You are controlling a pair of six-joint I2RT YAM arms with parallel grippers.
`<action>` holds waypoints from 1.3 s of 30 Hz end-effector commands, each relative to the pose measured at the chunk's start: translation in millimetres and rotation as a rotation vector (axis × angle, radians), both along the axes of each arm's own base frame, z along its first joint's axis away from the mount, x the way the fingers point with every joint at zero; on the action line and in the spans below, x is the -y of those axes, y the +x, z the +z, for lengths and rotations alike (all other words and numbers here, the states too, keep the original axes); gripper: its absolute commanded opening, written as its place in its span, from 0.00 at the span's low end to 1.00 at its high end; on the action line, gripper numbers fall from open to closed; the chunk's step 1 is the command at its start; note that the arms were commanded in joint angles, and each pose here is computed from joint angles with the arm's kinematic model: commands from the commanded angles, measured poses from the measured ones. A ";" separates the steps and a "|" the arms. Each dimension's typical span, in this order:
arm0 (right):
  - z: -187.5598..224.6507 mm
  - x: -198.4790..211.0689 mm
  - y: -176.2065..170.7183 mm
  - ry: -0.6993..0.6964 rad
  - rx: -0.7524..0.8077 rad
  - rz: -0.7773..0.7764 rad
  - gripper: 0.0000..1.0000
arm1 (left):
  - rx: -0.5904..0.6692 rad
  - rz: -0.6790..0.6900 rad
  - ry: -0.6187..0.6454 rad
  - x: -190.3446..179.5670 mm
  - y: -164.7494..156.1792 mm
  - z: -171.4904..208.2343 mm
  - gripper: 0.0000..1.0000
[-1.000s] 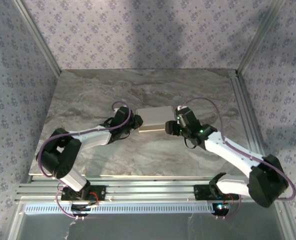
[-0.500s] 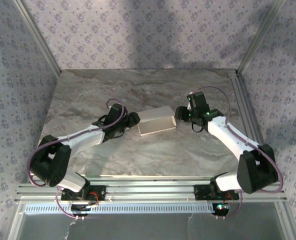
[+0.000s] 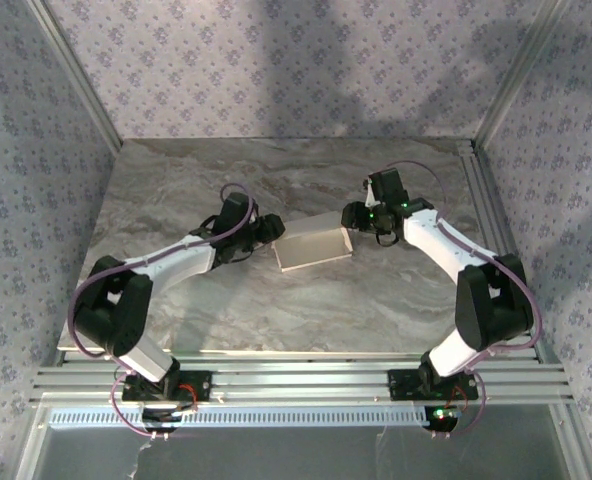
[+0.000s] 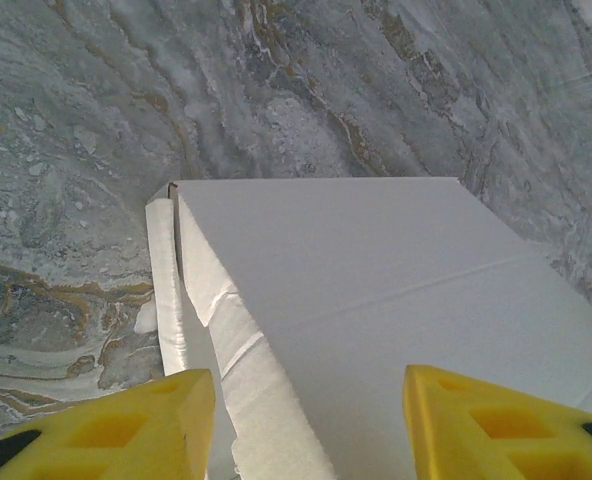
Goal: Fold the paper box
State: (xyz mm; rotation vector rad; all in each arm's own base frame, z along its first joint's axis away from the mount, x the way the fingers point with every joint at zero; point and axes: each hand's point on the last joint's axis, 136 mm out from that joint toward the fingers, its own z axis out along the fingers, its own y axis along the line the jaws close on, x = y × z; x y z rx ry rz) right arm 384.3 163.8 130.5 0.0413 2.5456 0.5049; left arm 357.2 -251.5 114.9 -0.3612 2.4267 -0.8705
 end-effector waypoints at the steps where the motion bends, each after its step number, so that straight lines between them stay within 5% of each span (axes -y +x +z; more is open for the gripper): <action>1: -1.2 -9.0 -2.6 0.009 -0.026 0.043 0.52 | 0.014 -0.023 -0.026 9.0 4.0 6.8 0.51; 9: -11.8 -15.5 -5.5 0.016 -0.048 0.060 0.42 | 0.011 -0.023 -0.027 14.9 2.7 1.4 0.40; 39: -19.7 -24.2 -15.6 0.053 -0.070 0.070 0.42 | -0.019 -0.017 -0.033 16.6 -9.8 -3.2 0.47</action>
